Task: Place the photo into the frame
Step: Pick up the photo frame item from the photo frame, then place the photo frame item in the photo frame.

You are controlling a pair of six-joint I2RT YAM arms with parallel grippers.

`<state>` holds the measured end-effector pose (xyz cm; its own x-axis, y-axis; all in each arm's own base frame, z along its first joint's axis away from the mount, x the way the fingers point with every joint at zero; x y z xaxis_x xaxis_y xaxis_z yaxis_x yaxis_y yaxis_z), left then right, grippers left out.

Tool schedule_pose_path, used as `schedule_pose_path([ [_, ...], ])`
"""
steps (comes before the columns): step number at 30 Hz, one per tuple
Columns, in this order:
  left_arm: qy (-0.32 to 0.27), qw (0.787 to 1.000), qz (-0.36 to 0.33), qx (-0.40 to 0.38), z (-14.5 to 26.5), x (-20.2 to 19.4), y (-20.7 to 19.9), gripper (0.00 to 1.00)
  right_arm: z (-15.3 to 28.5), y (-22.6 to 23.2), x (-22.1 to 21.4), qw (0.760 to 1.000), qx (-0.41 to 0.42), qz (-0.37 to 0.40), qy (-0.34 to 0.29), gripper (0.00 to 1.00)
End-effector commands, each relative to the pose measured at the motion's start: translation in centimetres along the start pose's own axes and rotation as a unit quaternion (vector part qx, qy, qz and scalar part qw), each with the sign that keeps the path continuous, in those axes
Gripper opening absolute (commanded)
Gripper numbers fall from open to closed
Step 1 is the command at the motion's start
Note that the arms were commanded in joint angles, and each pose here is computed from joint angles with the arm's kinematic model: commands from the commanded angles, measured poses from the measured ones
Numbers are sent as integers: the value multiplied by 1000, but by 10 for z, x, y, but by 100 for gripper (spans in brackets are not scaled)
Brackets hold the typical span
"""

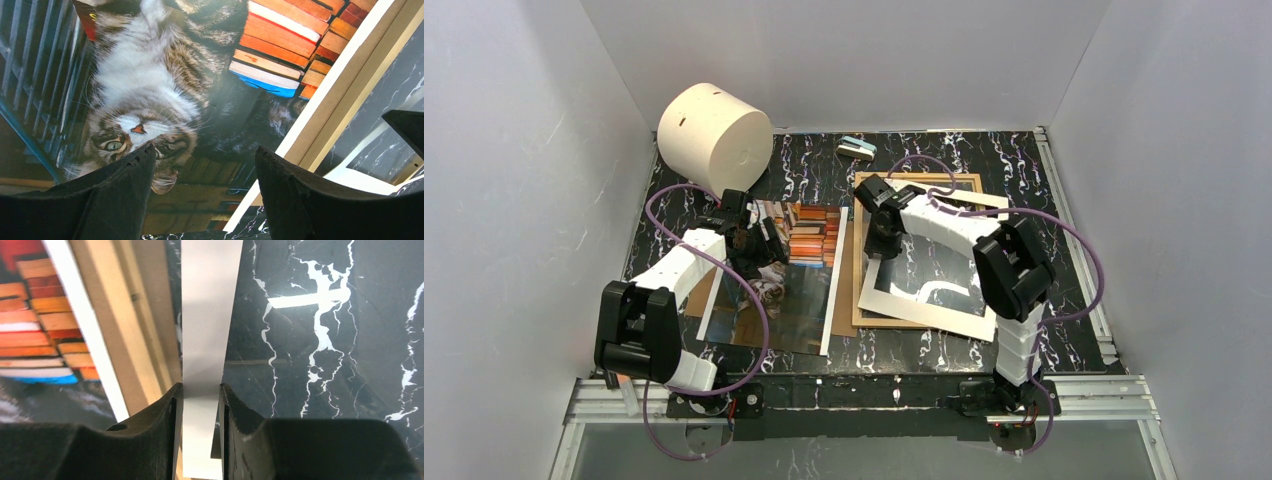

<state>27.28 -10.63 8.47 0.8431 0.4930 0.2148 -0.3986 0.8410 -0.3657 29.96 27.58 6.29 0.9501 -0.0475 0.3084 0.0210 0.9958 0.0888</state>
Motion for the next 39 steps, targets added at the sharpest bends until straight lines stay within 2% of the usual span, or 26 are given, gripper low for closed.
schedule_pose_path([
  [1,3,1000,-4,6,0,-2,4,70,43,15,23,994,69,40,-73,32],
  [6,5,1000,-2,7,-1,-1,3,70,55,26,19,985,130,74,-82,33],
  [11,5,1000,-2,7,-2,0,2,70,58,48,7,970,207,113,-60,34],
  [14,5,1000,-1,7,-2,-1,2,70,56,53,3,965,226,119,-53,35],
  [22,5,1000,-1,11,-1,-2,5,70,33,45,-7,970,215,113,-13,37],
  [29,5,1000,-4,12,-1,0,4,70,24,12,-6,990,139,35,6,42],
  [34,5,1000,-3,13,-1,1,3,70,30,10,4,989,143,30,-21,51],
  [39,7,1000,-4,11,-1,2,2,70,28,5,10,988,150,28,-15,52],
])
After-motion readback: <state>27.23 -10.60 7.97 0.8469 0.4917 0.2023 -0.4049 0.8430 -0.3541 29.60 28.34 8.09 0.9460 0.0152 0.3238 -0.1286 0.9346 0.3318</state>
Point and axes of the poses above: each gripper's point midway between its finger pads, its own z axis back along the fingers, its own y axis along the line the jaws close on, x = y × z, the point moved 2 cm from there along z, back along the fingers, and after that the axes turned 8 degrees about z, right-handed, at the moved point
